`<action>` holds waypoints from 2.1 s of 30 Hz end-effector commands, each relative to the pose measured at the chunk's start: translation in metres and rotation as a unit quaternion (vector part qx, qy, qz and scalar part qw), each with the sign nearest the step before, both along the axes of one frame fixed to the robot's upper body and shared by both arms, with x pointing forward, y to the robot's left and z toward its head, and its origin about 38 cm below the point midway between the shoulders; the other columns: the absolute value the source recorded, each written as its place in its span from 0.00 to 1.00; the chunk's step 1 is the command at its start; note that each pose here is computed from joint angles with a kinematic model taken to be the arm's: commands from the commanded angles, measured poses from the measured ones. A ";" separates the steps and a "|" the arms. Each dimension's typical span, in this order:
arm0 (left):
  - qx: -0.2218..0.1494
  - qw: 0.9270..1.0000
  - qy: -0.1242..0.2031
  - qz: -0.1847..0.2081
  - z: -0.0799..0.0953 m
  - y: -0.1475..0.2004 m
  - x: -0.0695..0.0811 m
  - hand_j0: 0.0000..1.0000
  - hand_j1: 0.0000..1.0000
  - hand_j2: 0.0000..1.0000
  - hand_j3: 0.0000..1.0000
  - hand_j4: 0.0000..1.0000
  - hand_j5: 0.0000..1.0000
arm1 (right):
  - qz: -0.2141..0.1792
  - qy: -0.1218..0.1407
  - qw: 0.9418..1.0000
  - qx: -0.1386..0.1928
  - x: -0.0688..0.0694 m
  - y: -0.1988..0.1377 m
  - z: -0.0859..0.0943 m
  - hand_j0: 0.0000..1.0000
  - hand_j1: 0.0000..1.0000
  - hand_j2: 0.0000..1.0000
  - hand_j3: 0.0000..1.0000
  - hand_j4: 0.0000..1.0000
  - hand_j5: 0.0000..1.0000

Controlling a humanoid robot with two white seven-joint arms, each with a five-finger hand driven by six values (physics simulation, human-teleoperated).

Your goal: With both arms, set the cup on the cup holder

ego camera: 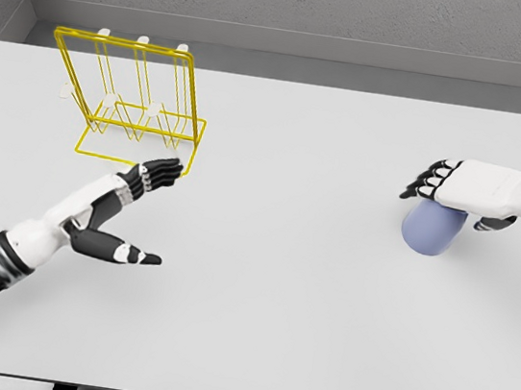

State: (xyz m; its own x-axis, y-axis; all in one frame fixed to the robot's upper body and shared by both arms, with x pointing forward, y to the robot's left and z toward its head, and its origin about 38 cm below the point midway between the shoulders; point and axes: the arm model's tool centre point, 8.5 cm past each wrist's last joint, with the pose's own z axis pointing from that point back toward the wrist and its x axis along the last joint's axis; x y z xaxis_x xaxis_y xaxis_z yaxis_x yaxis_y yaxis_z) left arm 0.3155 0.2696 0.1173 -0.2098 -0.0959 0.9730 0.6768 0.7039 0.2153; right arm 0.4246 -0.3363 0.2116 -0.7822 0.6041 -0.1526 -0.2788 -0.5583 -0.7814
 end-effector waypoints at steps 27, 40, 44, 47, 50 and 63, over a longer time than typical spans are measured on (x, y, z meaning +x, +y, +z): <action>-0.013 0.997 0.067 0.027 -0.032 -0.001 0.007 1.00 1.00 1.00 1.00 1.00 1.00 | 0.061 -0.052 0.996 -0.026 -0.019 0.026 0.034 0.56 0.56 0.56 0.56 0.56 0.56; -0.014 0.998 0.062 0.025 -0.029 -0.002 0.008 1.00 1.00 1.00 1.00 1.00 1.00 | 0.117 -0.070 0.991 -0.007 -0.033 0.063 0.042 0.53 0.53 0.53 0.53 0.53 0.53; -0.014 0.998 0.063 0.025 -0.029 -0.003 0.008 1.00 1.00 1.00 1.00 1.00 1.00 | 0.130 -0.076 0.989 0.011 -0.031 0.079 0.044 0.53 0.53 0.53 0.53 0.53 0.53; -0.014 0.998 0.064 0.026 -0.030 -0.002 0.008 1.00 1.00 1.00 1.00 1.00 1.00 | 0.141 -0.078 0.987 0.027 -0.030 0.092 0.043 0.53 0.53 0.53 0.53 0.53 0.53; -0.013 0.997 0.064 0.027 -0.031 -0.001 0.008 1.00 1.00 1.00 1.00 1.00 1.00 | 0.156 -0.079 0.984 0.043 -0.029 0.110 0.042 0.53 0.53 0.53 0.53 0.53 0.53; -0.004 0.996 0.080 0.032 -0.036 0.001 0.009 1.00 1.00 1.00 1.00 1.00 1.00 | 0.222 -0.061 0.971 0.064 -0.036 0.167 0.028 0.53 0.53 0.53 0.53 0.53 0.53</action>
